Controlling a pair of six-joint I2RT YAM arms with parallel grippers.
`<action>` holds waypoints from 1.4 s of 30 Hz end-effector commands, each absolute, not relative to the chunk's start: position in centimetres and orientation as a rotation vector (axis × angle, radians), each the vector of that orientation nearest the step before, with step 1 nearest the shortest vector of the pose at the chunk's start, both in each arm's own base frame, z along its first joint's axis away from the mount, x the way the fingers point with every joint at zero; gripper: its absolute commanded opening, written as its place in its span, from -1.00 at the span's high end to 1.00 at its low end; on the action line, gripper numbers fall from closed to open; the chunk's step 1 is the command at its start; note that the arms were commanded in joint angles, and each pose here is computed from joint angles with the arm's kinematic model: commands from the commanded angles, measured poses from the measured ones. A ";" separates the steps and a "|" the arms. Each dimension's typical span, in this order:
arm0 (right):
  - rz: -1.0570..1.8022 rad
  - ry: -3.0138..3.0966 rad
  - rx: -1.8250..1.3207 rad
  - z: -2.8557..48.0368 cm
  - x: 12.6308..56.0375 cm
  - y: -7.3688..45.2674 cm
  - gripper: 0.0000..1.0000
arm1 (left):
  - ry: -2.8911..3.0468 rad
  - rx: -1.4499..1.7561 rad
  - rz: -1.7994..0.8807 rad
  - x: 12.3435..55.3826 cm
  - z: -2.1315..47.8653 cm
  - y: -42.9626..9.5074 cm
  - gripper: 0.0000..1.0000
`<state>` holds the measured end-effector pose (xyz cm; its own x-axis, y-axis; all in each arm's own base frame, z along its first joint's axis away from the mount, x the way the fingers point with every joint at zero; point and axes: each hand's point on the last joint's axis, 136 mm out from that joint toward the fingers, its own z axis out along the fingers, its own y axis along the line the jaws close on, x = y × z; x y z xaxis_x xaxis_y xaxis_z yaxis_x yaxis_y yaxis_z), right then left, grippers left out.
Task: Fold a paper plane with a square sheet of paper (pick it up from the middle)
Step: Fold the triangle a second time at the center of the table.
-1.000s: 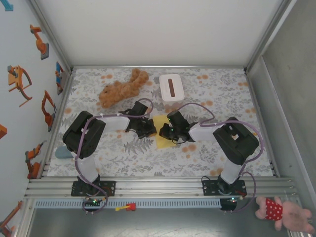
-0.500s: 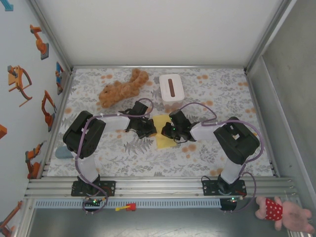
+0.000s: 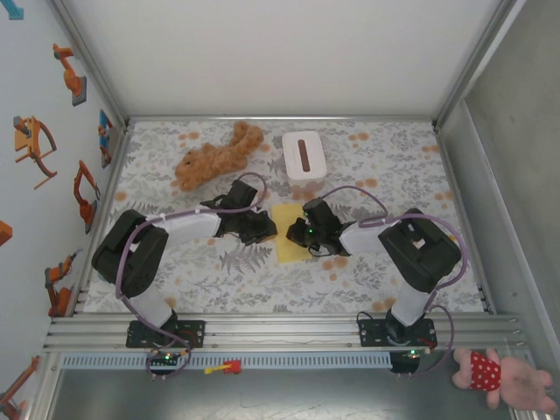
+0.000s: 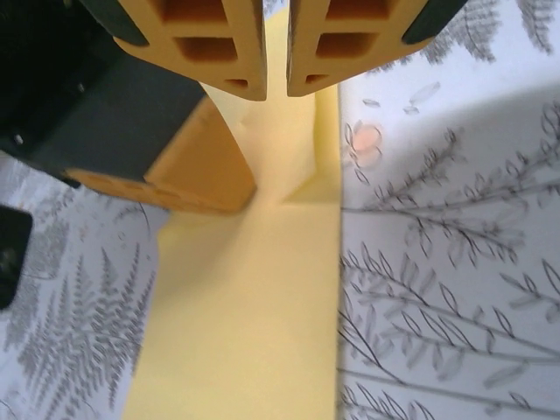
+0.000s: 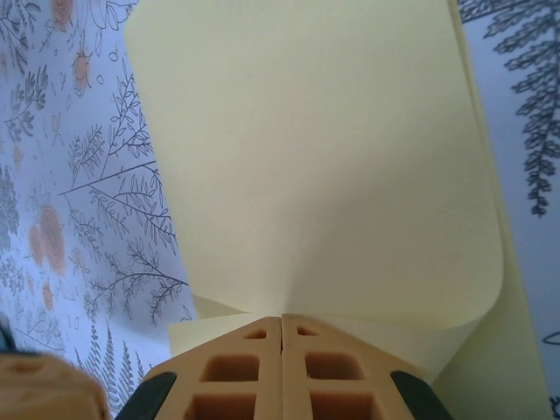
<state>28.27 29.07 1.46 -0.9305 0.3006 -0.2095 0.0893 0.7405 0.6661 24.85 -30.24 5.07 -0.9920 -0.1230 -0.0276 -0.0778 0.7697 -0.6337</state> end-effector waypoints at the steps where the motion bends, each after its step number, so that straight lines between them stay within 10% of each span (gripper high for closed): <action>1: 0.731 2.790 0.443 -3.6 25.8 24.9 1.00 | 2.891 -0.133 -1.057 23.1 5.4 -30.8 0.69; 42: 0.791 2.765 0.594 -3.5 25.7 25.1 1.00 | 3.047 0.063 -0.979 20.4 2.6 -33.1 0.86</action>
<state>28.45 28.95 1.47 -0.9034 0.4042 -0.1431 0.1941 0.6830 0.7041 20.58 -32.97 2.93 -0.9988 0.0319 0.0383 0.0032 0.8083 -0.5888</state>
